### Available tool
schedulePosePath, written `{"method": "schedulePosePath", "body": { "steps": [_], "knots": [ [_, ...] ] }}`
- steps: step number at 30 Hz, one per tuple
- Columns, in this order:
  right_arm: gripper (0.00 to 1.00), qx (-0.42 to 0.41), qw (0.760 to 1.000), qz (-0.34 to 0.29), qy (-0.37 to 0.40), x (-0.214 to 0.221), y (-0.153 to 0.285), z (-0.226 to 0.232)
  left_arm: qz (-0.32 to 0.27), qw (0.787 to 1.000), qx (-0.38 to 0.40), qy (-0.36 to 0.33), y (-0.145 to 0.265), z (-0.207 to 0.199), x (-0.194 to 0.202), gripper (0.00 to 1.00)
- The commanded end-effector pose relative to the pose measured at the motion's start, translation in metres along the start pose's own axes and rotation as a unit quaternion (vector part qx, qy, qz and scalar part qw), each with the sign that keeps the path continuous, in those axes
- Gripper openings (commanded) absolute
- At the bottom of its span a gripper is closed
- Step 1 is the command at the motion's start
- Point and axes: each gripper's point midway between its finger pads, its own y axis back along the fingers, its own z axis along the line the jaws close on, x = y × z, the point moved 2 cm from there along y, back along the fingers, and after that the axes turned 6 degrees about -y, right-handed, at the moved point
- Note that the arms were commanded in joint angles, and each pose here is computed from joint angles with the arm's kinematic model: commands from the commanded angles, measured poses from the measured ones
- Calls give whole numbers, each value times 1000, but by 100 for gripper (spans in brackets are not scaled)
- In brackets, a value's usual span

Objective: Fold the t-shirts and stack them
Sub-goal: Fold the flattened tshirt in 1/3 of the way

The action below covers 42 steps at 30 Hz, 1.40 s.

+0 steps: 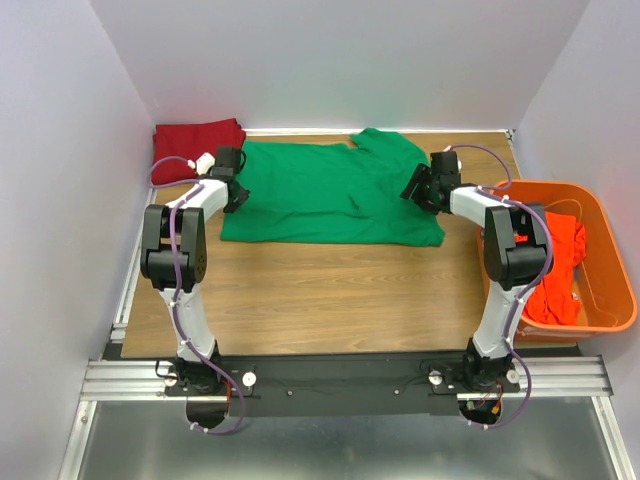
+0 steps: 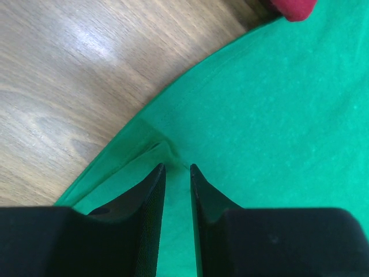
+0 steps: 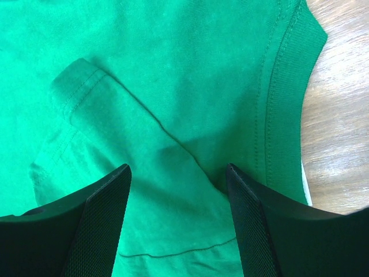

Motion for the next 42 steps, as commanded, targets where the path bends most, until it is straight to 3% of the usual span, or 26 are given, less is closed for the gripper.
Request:
{"method": "schedulePosePath", "body": {
  "steps": [1,7,10,19,29,42],
  "knots": [
    [73,15,1000,2,2,0,-1,-9,-6,1000,-24,6,-4,3,-2,31],
    [73,17,1000,3,0,1,-1,-11,1,999,-33,2,-11,7,3,31],
    [73,18,1000,2,0,0,-1,-12,3,1000,-31,3,-12,6,4,26],
    [73,19,1000,1,-2,-1,0,-14,-23,1000,-20,4,6,1,-15,1],
    [73,22,1000,1,-1,-2,0,-18,-48,999,-20,3,22,3,-32,0],
    [73,37,999,-22,3,-13,9,-24,-47,998,-34,-5,9,12,-35,0]
  ]
}}
